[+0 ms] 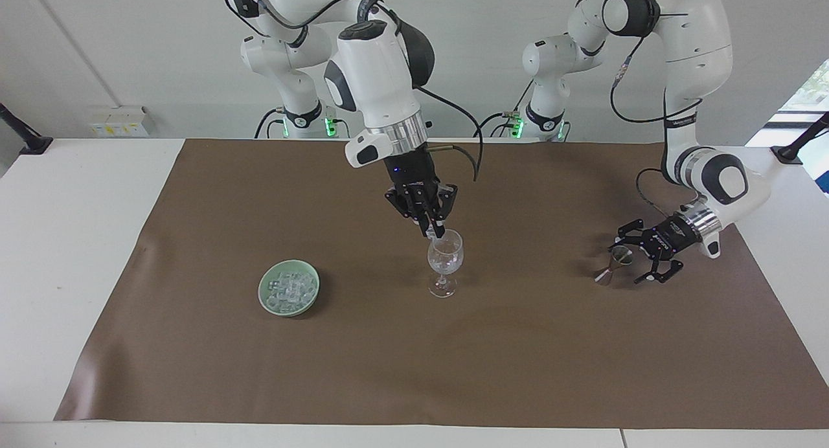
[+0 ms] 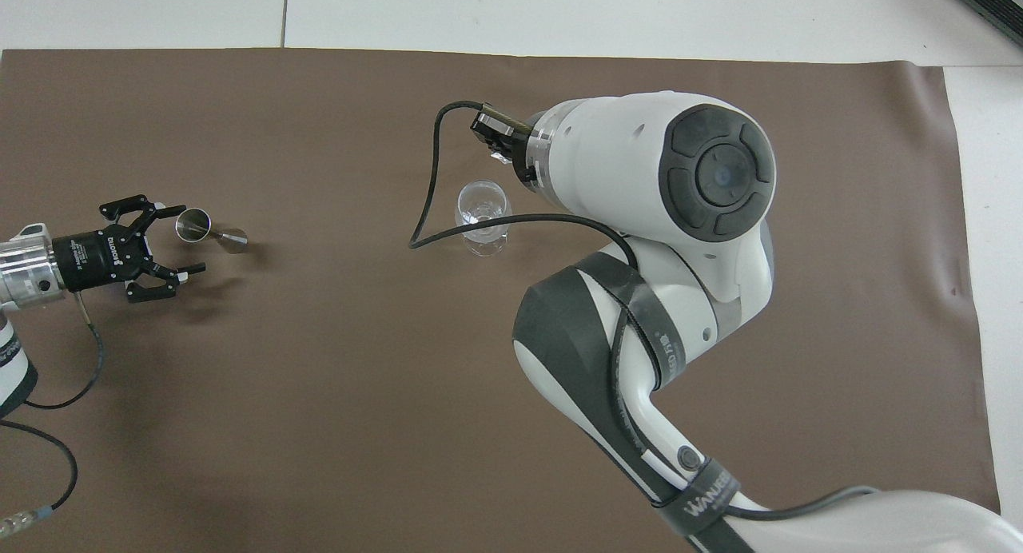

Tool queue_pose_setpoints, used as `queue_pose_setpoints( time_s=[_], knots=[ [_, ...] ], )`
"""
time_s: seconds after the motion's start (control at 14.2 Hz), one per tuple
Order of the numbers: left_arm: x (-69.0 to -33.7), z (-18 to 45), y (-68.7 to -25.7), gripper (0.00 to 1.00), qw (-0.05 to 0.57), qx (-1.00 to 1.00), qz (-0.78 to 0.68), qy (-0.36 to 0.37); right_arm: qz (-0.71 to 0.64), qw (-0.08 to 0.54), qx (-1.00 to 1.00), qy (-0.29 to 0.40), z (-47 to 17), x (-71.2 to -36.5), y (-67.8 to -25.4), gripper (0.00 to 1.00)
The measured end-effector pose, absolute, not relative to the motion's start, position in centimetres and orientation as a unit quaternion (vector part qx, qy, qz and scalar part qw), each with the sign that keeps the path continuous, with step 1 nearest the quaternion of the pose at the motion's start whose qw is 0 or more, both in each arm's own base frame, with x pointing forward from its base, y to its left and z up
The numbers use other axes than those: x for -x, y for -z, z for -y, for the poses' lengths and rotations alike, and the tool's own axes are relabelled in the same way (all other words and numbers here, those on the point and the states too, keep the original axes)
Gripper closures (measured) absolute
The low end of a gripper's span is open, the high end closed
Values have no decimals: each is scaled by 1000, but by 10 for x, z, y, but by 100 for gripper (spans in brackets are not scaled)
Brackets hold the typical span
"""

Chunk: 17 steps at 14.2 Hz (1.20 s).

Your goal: Pour wine and add ice with both arms

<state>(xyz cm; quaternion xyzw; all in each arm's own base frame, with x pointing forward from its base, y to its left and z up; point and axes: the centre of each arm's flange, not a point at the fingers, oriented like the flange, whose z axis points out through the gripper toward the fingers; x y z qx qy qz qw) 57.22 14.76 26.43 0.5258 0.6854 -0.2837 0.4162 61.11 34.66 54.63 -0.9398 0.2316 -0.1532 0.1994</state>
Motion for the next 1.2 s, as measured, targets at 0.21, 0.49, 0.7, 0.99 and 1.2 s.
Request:
queue_pose_setpoints(
  time_s=[0.21, 0.49, 0.7, 0.99, 1.2],
  knots=[
    [-587, -167, -300, 0, 387, -586, -665, 255, -231, 202, 940, 148, -355, -610, -538, 76],
    [-602, -172, -369, 0, 359, -659, -628, 206, -221, 197, 945, 136, -372, -601, -525, 76],
    [-606, -172, -410, 0, 343, -715, -584, 171, -218, 186, 950, 124, -376, -595, -507, 76],
    [-615, -161, -451, 0, 313, -782, -525, 123, -222, 171, 953, 113, -370, -595, -488, 76],
    [-621, -143, -490, 0, 284, -827, -479, 82, -224, 170, 953, 113, -368, -595, -487, 76]
  ],
)
